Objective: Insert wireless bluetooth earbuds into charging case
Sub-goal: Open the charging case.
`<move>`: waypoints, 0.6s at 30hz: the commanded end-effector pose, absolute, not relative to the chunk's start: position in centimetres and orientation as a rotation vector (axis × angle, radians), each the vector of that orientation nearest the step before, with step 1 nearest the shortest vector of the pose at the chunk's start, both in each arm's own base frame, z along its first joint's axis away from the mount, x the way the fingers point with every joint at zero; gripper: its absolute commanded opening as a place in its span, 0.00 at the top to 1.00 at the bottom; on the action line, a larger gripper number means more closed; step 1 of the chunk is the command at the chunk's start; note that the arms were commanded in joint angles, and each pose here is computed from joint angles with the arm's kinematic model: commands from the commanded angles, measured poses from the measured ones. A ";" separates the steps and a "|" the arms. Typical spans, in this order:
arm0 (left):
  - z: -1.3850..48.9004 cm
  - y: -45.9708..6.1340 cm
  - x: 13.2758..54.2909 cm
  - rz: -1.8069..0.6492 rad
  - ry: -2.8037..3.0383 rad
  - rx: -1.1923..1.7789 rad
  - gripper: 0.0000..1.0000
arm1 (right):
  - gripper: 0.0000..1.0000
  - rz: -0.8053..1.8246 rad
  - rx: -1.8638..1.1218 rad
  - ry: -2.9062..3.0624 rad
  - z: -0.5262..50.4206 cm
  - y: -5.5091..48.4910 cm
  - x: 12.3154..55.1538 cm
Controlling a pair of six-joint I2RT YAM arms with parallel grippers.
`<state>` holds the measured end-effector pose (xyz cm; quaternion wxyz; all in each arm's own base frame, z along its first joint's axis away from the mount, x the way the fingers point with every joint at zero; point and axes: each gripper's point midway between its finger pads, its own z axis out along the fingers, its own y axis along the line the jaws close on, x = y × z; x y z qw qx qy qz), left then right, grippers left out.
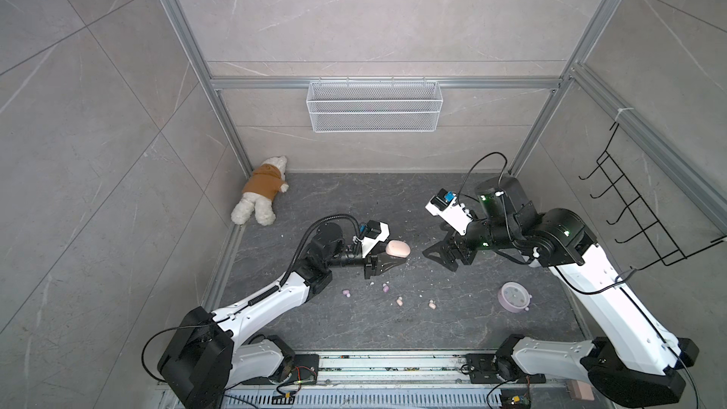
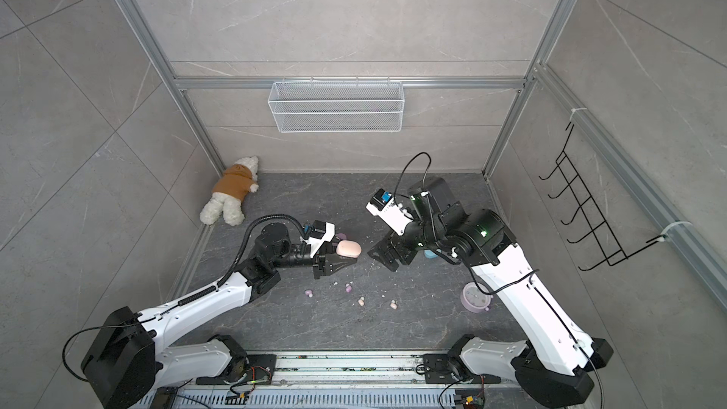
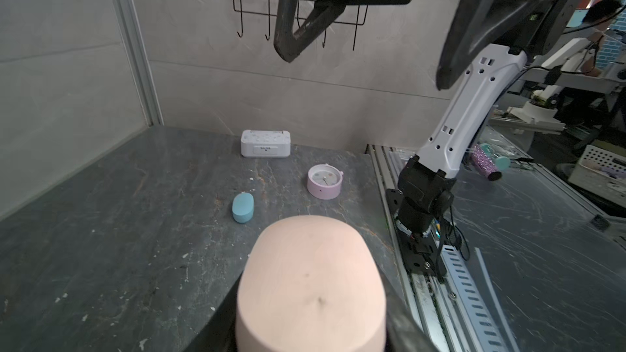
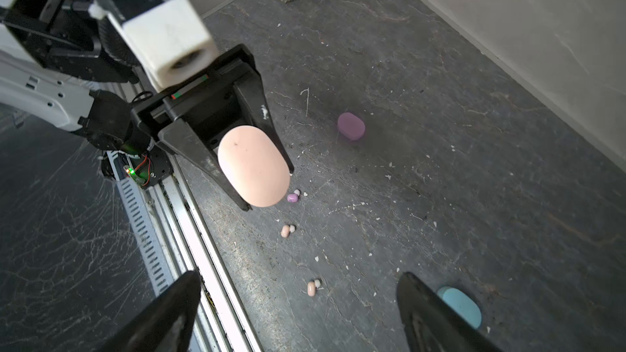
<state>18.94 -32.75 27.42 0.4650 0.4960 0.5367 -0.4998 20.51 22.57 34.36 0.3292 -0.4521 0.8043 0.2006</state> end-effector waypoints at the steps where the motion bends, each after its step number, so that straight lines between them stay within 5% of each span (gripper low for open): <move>1: 29.5 -32.8 17.9 -1.281 1.264 1.265 0.71 | 0.08 0.467 -1.338 2.014 33.3 24.2 20.8; 18: 29.7 -33.1 18.0 -1.276 1.250 1.281 0.72 | 0.11 0.415 -1.392 2.008 30.6 27.3 21.6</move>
